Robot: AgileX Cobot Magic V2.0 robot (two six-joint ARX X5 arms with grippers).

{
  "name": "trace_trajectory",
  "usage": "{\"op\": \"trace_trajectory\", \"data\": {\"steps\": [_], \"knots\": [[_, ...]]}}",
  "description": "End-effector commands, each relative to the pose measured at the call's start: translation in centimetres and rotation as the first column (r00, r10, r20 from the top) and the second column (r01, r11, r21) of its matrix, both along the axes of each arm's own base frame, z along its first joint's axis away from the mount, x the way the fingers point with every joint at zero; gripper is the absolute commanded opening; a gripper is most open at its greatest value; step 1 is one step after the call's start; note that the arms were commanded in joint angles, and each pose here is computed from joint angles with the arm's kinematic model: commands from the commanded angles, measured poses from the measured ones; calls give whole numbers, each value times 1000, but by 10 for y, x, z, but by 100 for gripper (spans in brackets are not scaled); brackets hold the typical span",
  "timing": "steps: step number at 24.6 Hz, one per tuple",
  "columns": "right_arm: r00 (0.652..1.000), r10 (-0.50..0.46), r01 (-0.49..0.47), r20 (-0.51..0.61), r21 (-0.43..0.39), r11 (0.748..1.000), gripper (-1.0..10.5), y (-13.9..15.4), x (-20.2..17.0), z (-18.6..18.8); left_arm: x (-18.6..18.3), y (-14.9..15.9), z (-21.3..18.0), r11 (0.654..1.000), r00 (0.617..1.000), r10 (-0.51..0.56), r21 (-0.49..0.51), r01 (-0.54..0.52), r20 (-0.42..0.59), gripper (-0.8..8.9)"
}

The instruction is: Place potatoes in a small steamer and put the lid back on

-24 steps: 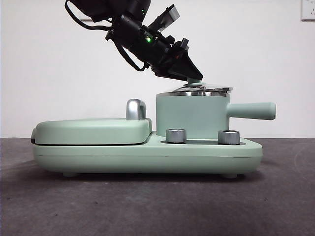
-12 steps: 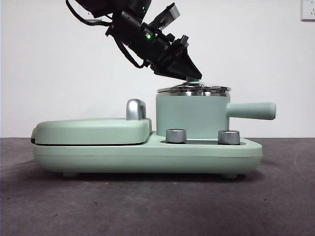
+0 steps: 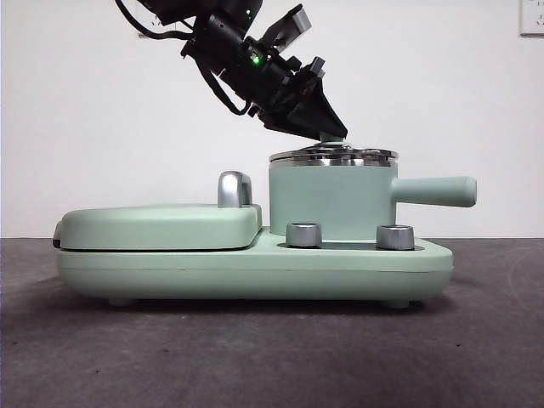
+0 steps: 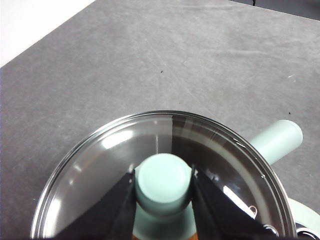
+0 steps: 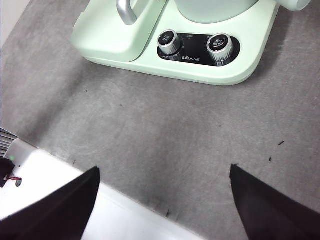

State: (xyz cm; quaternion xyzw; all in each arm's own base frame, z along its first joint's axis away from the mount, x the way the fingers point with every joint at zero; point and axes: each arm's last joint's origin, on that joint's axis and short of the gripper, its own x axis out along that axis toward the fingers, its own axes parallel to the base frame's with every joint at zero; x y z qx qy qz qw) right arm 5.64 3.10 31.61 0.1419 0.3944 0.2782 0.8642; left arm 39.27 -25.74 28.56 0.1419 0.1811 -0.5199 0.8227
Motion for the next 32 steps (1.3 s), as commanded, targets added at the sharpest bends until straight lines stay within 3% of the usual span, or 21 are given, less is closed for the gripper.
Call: {"op": "trace_trajectory", "data": {"steps": [1, 6, 20, 27, 32], "knots": [[1000, 1, -1, 6, 12, 1000, 401, 1, 0, 3, 3, -4, 3, 1000, 1000, -12, -10, 12, 26, 4], [1000, 1, -1, 6, 12, 1000, 401, 1, 0, 3, 3, -3, 0, 999, 999, 3, 37, -5, 45, 4], [1000, 1, -1, 6, 12, 1000, 401, 1, 0, 3, 6, -6, -8, 999, 999, 1, 45, -3, 39, 19], [1000, 3, -3, 8, 10, 1000, 401, 1, 0, 3, 6, -6, -4, 1000, 1000, 22, 18, -23, 15, 453], [1000, 3, -3, 9, 10, 1000, 401, 1, 0, 3, 3, -4, 17, 997, 997, 65, -38, -66, -34, 545]]}}
